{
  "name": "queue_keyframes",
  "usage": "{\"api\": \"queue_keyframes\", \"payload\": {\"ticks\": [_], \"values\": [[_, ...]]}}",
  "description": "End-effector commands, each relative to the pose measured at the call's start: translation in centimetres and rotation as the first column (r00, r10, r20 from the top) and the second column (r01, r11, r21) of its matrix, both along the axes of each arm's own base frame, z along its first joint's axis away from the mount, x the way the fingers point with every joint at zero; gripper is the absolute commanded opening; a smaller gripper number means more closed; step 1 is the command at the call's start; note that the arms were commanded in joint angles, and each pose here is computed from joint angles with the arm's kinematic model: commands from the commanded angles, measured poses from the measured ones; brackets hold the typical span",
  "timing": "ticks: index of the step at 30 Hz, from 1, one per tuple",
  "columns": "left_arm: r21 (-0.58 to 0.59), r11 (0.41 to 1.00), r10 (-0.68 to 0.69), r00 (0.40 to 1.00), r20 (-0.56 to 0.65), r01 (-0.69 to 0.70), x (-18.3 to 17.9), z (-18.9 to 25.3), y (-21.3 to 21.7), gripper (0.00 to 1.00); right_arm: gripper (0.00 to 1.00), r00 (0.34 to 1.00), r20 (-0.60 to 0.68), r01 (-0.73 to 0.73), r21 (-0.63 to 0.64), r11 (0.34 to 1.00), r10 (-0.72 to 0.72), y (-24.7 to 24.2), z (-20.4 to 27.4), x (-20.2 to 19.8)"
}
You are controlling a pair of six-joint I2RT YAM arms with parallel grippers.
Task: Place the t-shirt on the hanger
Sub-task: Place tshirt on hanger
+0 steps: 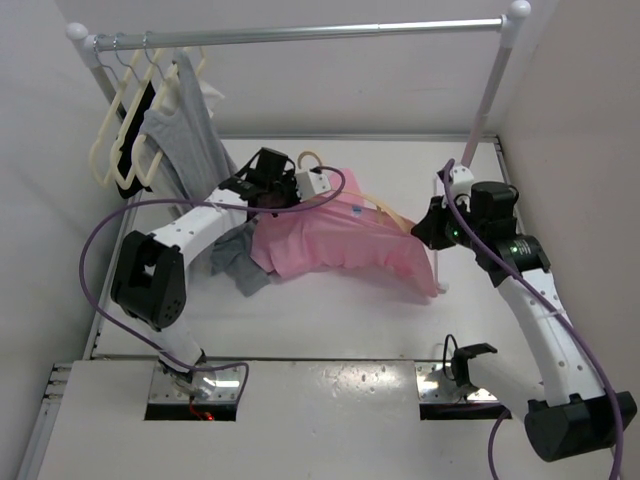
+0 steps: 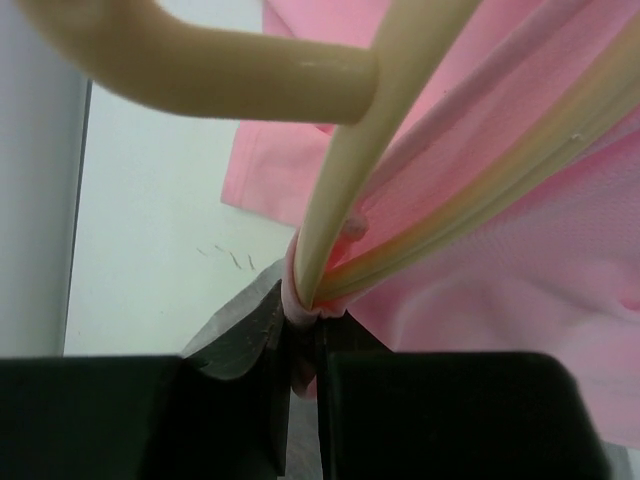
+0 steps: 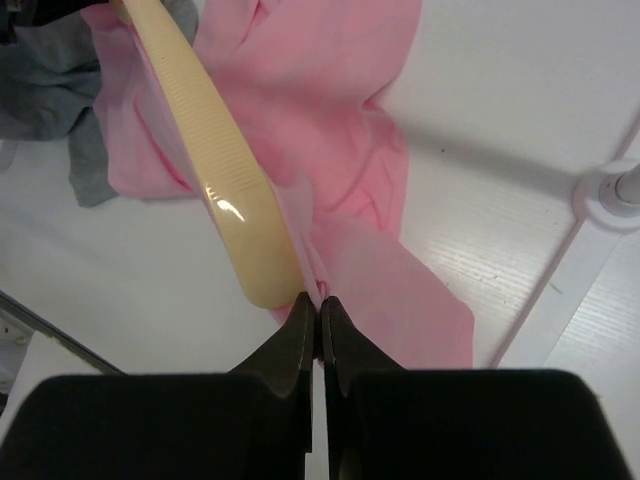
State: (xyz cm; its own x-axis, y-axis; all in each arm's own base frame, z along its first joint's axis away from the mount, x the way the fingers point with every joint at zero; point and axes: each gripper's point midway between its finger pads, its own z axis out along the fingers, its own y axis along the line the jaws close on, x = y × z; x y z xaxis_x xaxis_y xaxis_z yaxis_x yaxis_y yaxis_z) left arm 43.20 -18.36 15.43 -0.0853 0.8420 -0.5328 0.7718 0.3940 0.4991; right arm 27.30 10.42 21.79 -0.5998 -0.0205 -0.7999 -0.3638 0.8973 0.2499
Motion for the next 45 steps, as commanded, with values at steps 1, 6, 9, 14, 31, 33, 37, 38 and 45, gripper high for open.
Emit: {"api": "queue_keyframes", "payload": {"ticks": [1,6,9,14,31,33,37,38,45], "values": [[0.222,0.943,0.222,0.965,0.138,-0.249,1.9,0.4,9.0,0.00,0.00,0.984,-0.109,0.131,-0.085,0.988,-0.140,-3.0,-2.5,-1.3],[0.319,0.912,0.197,0.958,0.207,-0.257,1.4,-1.3,10.8,0.00,0.00,0.959,-0.178,0.201,-0.127,0.971,-0.221,-4.3,-3.7,-1.8],[0.339,0.910,0.173,0.961,0.217,-0.241,1.9,-1.4,10.7,0.00,0.00,0.954,-0.190,0.207,-0.140,0.968,-0.231,-4.5,-3.4,-2.0],[0.305,0.922,0.164,0.952,0.257,-0.241,2.0,-0.2,9.6,0.00,0.00,0.994,-0.080,0.079,0.014,0.997,-0.078,-1.1,-0.1,-0.8],[0.345,0.902,0.192,0.957,0.216,-0.259,0.4,-2.7,10.0,0.00,0.00,0.999,-0.048,-0.024,0.000,1.000,0.024,-0.5,0.0,-1.8],[0.381,0.889,0.165,0.955,0.248,-0.253,0.7,-2.5,10.4,0.00,0.00,0.994,-0.110,-0.013,-0.016,1.000,0.011,-0.8,-0.9,-1.9],[0.404,0.873,0.161,0.944,0.289,-0.273,1.7,-2.0,10.6,0.00,0.00,0.994,-0.102,-0.030,-0.014,0.999,0.028,-0.6,-0.3,-1.8],[0.390,0.877,0.164,0.937,0.309,-0.282,2.5,-1.1,10.3,0.00,0.00,0.993,-0.104,-0.048,0.003,0.999,0.048,-0.2,-0.2,-2.0],[0.188,0.940,0.246,0.947,0.206,-0.285,4.4,1.2,6.8,0.00,0.00,0.980,-0.097,-0.177,-0.025,0.984,0.174,0.5,-1.3,-4.0]]}}
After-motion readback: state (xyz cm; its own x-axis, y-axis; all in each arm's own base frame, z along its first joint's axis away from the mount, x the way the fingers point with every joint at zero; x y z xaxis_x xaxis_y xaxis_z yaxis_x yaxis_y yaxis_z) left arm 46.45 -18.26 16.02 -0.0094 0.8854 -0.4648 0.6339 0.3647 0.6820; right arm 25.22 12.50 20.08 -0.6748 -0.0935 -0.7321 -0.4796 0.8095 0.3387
